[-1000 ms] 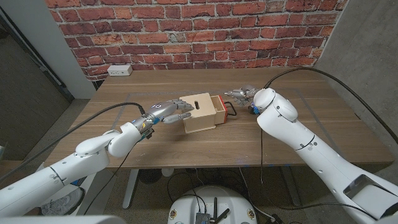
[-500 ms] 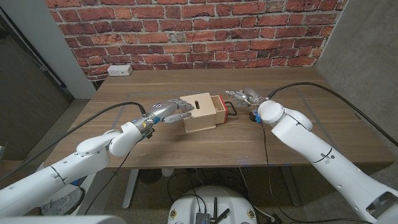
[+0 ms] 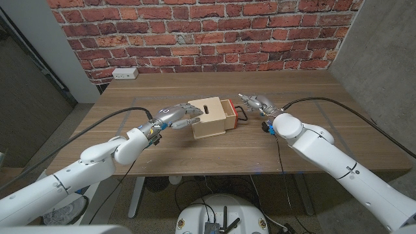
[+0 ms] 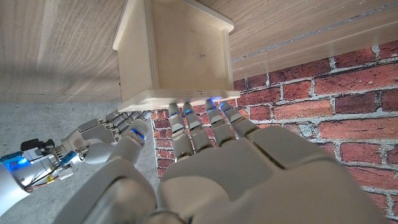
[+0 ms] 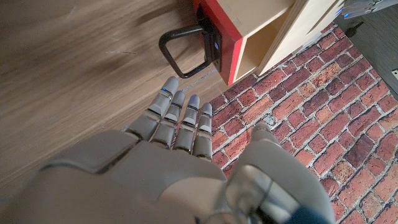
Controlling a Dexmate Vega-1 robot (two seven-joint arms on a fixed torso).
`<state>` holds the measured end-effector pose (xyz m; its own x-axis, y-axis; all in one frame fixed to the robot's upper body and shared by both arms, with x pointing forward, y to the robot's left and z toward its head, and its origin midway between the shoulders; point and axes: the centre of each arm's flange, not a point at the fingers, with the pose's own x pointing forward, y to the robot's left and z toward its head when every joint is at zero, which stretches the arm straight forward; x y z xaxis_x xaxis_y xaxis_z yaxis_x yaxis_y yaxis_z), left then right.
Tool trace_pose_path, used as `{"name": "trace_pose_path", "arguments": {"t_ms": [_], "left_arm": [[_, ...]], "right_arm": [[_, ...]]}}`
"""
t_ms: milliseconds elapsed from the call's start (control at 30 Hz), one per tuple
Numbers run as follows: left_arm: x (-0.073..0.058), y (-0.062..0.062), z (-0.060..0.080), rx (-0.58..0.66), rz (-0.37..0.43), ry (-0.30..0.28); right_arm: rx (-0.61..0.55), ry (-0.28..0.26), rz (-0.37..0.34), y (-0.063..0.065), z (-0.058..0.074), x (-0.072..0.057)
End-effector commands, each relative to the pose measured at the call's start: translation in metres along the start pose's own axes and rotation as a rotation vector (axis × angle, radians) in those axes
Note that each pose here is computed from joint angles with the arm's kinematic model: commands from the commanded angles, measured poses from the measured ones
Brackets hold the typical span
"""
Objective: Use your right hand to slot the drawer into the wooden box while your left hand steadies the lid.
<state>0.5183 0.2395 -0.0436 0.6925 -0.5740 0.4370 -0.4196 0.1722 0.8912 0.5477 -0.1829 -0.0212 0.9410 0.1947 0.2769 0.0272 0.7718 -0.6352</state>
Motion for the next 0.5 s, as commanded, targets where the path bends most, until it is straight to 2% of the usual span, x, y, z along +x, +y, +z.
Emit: {"name": "trace_pose_path", "arguments": {"t_ms": [33, 233, 500], "left_arm": [[0.0, 0.001, 0.003, 0.003, 0.004, 0.001], [0.001, 0.001, 0.003, 0.002, -0.001, -0.001], [0.002, 0.001, 0.001, 0.002, -0.005, -0.001]], "right_arm": [[0.08, -0.06, 0.03, 0.006, -0.015, -0.001], [0.1, -0.098, 0.049, 0.011, -0.02, 0.0], [0.129, -0.15, 0.115, 0.018, -0.02, 0.005]]}}
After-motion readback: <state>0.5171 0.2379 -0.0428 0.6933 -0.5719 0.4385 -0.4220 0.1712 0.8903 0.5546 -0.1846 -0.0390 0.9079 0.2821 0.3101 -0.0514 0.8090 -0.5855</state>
